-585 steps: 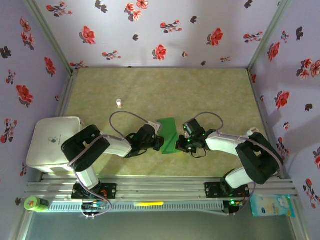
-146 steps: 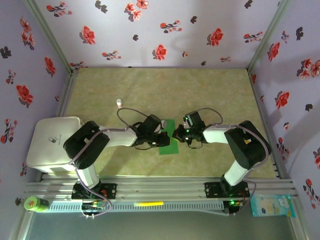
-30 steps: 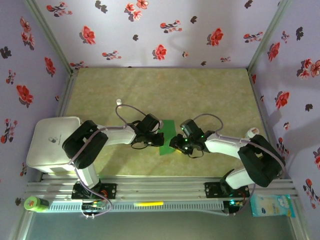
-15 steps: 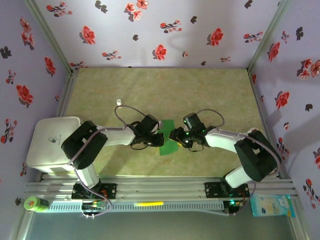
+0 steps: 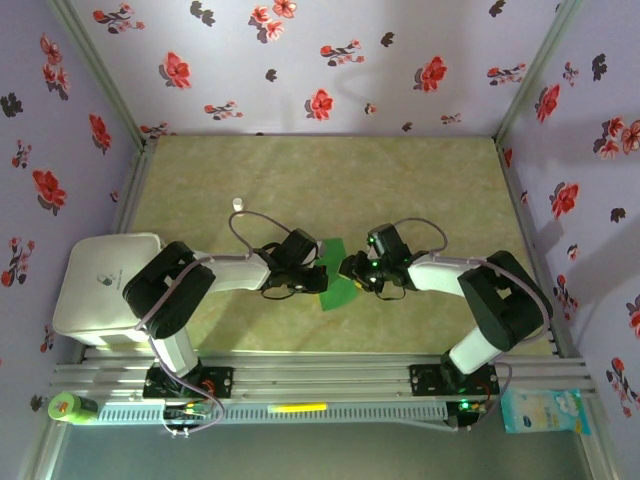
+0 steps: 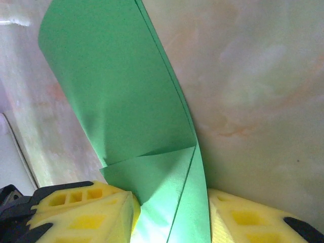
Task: Fold a paper plane with a square sheet of paper (pick it up from the middle)
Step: Turn over the paper at the center of the table.
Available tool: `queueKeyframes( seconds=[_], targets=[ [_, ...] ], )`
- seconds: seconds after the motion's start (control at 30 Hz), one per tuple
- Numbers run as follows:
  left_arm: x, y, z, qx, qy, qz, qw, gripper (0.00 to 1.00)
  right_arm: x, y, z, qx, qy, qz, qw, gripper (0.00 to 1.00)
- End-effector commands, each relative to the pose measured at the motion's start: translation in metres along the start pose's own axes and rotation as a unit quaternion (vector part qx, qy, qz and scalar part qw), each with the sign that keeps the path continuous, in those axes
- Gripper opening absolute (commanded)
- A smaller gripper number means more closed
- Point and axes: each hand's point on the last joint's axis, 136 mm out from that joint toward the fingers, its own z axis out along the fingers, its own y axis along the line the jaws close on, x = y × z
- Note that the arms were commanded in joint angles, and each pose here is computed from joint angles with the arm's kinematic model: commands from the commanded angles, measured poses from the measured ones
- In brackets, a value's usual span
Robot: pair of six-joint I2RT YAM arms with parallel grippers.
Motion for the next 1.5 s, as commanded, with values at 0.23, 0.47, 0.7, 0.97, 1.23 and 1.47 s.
queueKeyframes(
  seconds=[0.23,0.47,0.7,0.97,1.23,1.47],
  targets=[
    [0.013,0.016,0.0,-0.022,0.017,-0.019,0.999,0.02,-0.004,-0.01,0.009,-0.012,0.002,0.001,1.0,0.33],
    [0.014,0.016,0.0,-0.024,0.021,-0.017,0.999,0.02,-0.008,-0.014,0.012,-0.013,-0.007,0.001,1.0,0.26],
    [0.013,0.015,-0.001,-0.021,0.017,-0.017,0.999,0.02,-0.012,-0.01,0.012,-0.034,-0.019,0.002,0.999,0.2],
    [0.011,0.012,-0.005,-0.019,0.015,-0.012,1.0,0.03,-0.015,-0.008,0.011,-0.047,-0.025,0.003,0.999,0.14],
    [-0.006,-0.008,-0.02,0.02,-0.028,-0.015,0.999,0.14,-0.017,0.0,0.003,-0.066,-0.039,-0.003,0.997,0.08],
    [-0.028,-0.025,-0.048,0.046,-0.101,0.006,0.994,0.2,-0.021,0.007,-0.011,-0.072,-0.064,-0.021,0.995,0.04]
  ],
)
